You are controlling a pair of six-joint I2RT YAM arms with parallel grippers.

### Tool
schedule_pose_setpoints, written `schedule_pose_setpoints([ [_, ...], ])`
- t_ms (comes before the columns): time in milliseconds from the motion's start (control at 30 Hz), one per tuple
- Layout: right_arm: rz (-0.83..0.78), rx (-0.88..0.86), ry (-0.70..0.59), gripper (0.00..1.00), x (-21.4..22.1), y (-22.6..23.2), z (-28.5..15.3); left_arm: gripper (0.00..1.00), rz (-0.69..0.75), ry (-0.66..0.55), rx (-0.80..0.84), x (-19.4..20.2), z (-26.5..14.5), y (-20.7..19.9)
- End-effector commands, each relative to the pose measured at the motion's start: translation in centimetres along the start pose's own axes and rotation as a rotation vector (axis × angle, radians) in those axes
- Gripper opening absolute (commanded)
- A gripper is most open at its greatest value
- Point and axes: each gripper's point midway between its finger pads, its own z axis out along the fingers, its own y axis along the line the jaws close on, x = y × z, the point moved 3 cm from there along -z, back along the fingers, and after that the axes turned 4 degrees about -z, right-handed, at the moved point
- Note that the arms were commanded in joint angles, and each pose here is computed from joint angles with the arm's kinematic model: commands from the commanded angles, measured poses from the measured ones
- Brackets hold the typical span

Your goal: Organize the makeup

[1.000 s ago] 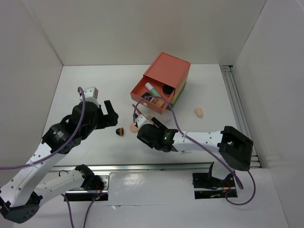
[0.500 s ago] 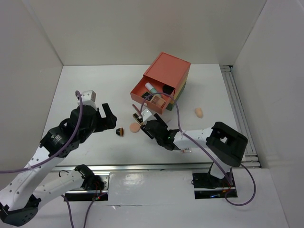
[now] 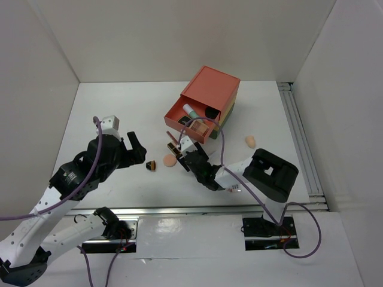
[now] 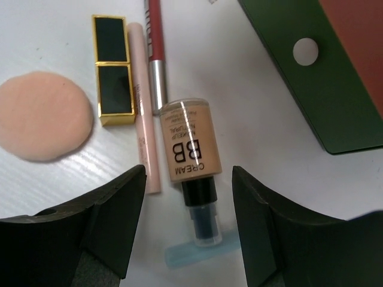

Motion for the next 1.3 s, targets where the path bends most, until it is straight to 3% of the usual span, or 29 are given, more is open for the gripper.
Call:
schedule_pose_setpoints([
  [0, 0.078, 0.085, -0.086, 0.67, -1.4, -1.2, 0.9, 1.00, -0.020, -0.020, -0.003, -0.3, 0.0, 0.1],
  [500, 0.052, 0.059, -0.014, 0.59, 0.9, 0.3, 3.0, 1.00, -0.023, -0.025, 0.004, -0.4, -0.6, 0.3],
  [533, 0.066, 0.059, -0.022, 0.51, 0.5, 0.4, 3.1, 1.00, -0.023, -0.025, 0.004, -0.4, -0.6, 0.3],
  [733, 0.072, 0.036, -0.034, 0.27, -0.4, 0.2, 2.4, 1.00, -0.027, -0.032, 0.010, -0.7, -0.8, 0.1],
  [933, 0.041, -0.009, -0.077, 0.09, -3.1, 1.1, -0.5, 1.00, -0.027, -0.032, 0.010, -0.7, -0.8, 0.1],
  [1033, 0.022, -0.043, -0.112, 0.07, -5.0, 1.9, -3.1, 1.00, -0.033, -0.025, 0.004, -0.6, -0.8, 0.2],
  [1067, 0.033, -0.066, -0.120, 0.02, -5.2, 2.4, -4.1, 1.00, -0.033, -0.025, 0.004, -0.6, -0.8, 0.2],
  [1267, 0.079, -0.237, -0.203, 0.02, -9.9, 3.5, -9.2, 1.00, -0.051, -0.019, -0.002, -0.5, -0.6, 0.1],
])
